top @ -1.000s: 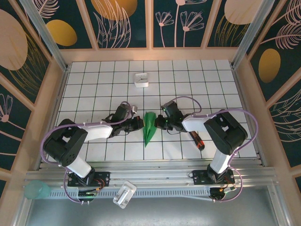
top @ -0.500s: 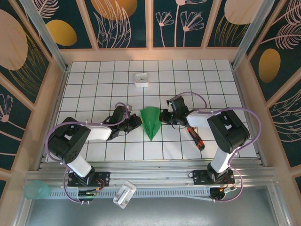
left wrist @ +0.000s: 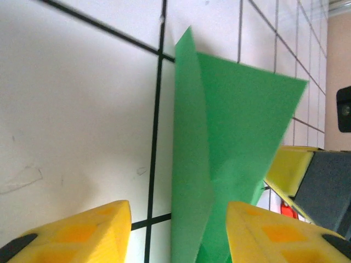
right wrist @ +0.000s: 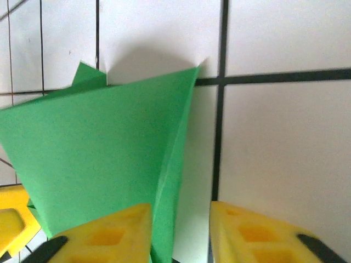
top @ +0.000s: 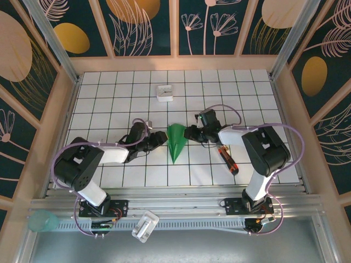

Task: Fold a paper plane with a square sheet of paper (pick it up from the middle)
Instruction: Move a paper plane to the center of the table, then reset both arms

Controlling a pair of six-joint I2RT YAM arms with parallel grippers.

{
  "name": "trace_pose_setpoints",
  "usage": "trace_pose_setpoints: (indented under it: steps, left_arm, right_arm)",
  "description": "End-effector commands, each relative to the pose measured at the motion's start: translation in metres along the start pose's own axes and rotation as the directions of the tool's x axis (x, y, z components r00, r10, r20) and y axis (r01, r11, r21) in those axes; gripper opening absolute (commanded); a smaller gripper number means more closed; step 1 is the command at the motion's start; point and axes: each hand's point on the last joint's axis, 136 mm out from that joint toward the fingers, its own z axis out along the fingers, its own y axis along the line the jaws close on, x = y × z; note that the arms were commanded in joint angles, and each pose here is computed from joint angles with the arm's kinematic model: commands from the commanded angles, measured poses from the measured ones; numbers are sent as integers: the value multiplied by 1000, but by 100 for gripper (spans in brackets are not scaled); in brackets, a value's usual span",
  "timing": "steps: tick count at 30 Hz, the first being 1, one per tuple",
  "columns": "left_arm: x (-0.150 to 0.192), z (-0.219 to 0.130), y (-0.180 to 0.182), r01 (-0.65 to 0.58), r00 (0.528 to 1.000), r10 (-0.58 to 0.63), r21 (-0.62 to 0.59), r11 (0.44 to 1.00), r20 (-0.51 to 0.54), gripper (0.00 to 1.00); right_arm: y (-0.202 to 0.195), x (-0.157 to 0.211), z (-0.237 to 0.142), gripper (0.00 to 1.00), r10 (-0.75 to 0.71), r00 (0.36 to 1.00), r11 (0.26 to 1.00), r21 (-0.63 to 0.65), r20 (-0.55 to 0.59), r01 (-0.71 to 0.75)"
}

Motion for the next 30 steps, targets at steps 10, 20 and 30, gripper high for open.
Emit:
trace_pose_setpoints:
  steps: [10, 20, 30]
  left_arm:
    - [-146, -129, -3, -243, 744, 377, -302, 922, 552, 92]
    - [-199, -228, 72, -28, 457, 650, -720, 693, 608, 99]
    - [-208, -200, 112, -101, 466, 674, -722, 684, 573, 99]
  right_arm:
    - [-85, -127, -149, 88, -187, 832, 870, 482, 521, -106]
    - [-184, -145, -202, 94, -427, 720, 564, 784, 547, -261]
    - [-175, -131, -208, 93, -512, 533, 758, 647, 673, -89]
